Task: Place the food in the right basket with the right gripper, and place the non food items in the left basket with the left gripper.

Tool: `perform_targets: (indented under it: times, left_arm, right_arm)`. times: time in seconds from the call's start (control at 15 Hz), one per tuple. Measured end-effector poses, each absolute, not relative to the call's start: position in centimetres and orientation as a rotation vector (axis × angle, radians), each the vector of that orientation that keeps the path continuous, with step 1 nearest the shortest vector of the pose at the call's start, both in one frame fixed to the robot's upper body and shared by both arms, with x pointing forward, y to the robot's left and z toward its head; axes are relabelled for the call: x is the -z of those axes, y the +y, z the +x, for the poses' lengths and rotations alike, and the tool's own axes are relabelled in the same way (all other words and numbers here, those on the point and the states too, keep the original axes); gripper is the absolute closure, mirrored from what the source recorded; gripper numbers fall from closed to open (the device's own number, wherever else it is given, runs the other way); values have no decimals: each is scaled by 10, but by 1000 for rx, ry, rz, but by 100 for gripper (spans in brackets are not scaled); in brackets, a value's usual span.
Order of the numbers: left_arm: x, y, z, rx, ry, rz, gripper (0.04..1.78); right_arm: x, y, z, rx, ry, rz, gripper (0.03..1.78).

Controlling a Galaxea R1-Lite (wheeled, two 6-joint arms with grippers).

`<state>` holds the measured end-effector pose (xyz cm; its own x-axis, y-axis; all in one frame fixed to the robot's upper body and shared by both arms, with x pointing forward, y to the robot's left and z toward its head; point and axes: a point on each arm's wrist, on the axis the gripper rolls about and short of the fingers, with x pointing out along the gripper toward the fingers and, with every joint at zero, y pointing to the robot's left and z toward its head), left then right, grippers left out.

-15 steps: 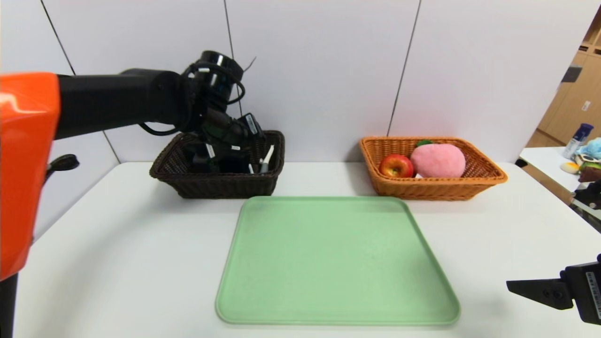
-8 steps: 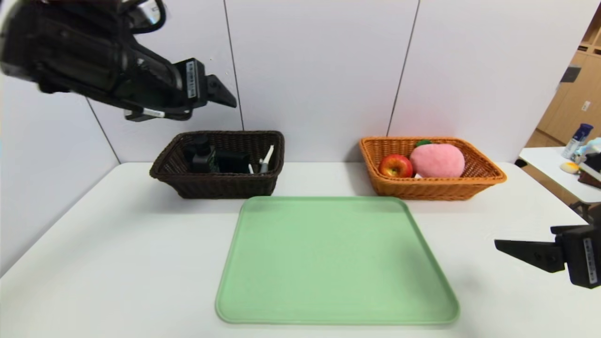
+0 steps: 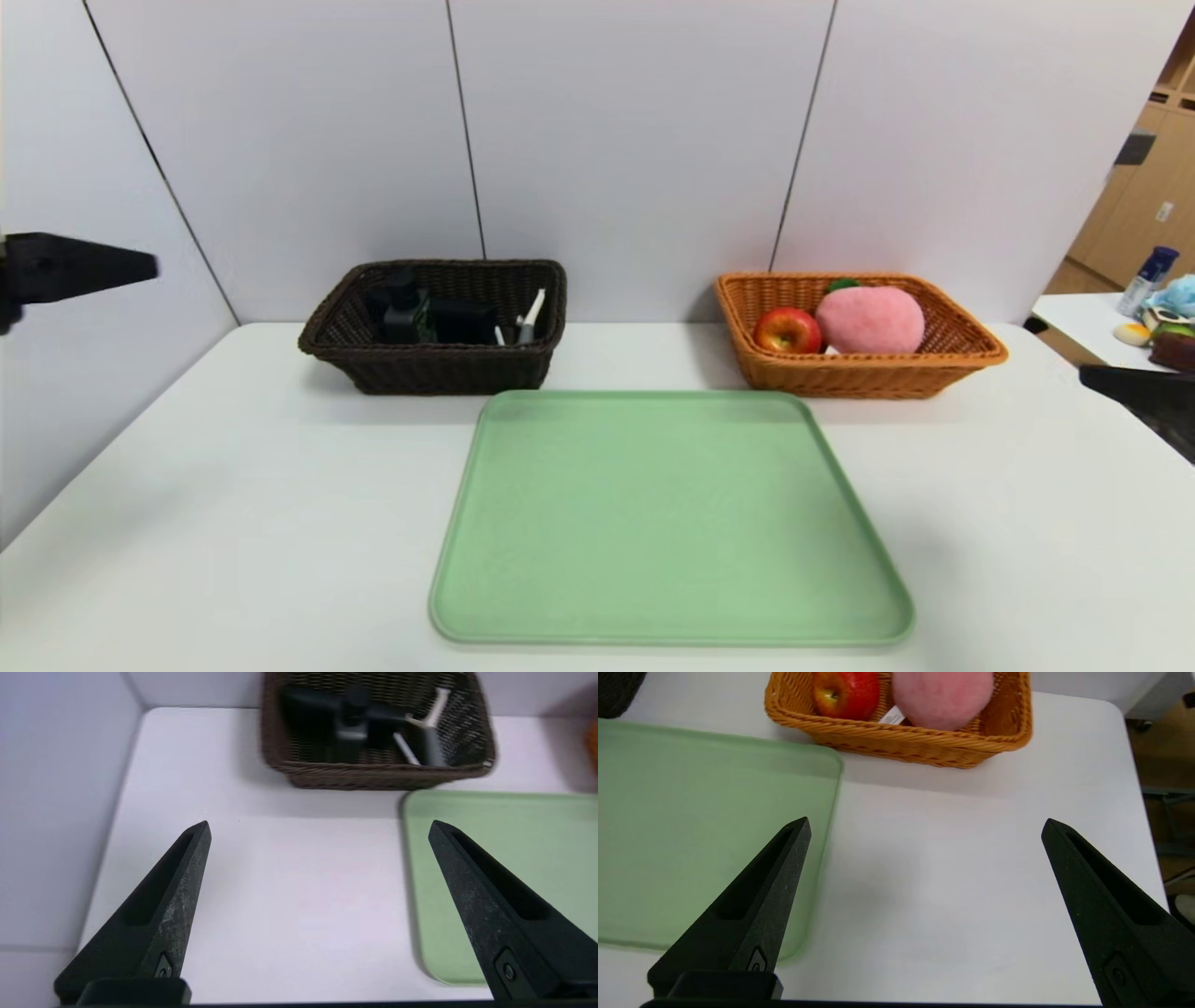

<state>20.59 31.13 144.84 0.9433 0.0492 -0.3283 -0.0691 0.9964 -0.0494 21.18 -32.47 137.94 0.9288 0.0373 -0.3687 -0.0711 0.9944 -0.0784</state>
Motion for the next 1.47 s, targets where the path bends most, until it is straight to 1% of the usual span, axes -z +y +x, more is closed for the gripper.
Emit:
perform_targets:
  times: [0.13, 0.2, 0.4, 0.53, 0.67, 0.93, 1.07, 1.13, 1.27, 1.47]
  left_arm:
    - [-1437, 326, 177, -146, 309, -71, 16]
    - [-1427, 330, 161, -170, 311, -65, 16]
    - [-1384, 338, 118, -230, 357, -30, 15]
    - [-1354, 341, 93, -270, 364, -24, 15]
    - [-1329, 341, 77, -317, 351, -32, 15]
    - [-1291, 340, 58, -370, 316, -43, 15]
    - [-1271, 340, 52, -390, 315, -54, 15]
    - [-1266, 339, 51, -391, 288, -68, 15]
    - [-1259, 339, 49, -365, 222, -56, 14]
    - [-1242, 338, 43, -267, 72, 31, 13]
  right_arm:
    - [-1375, -330, 191, -28, 346, -85, 10]
    - [-1370, -332, 179, -21, 334, -86, 10]
    - [-1351, -335, 142, -10, 279, -89, 10]
    - [-1334, -337, 116, -4, 229, -91, 10]
    - [-1315, -338, 93, 0, 173, -89, 10]
    - [-1266, -339, 63, 38, 81, -89, 10]
    - [-1244, -338, 54, 47, 39, -125, 10]
    - [-1236, -338, 52, 52, 7, -155, 10]
    - [-1235, -338, 50, 68, -94, -196, 10]
    - [-1243, -338, 49, 92, -289, -241, 10]
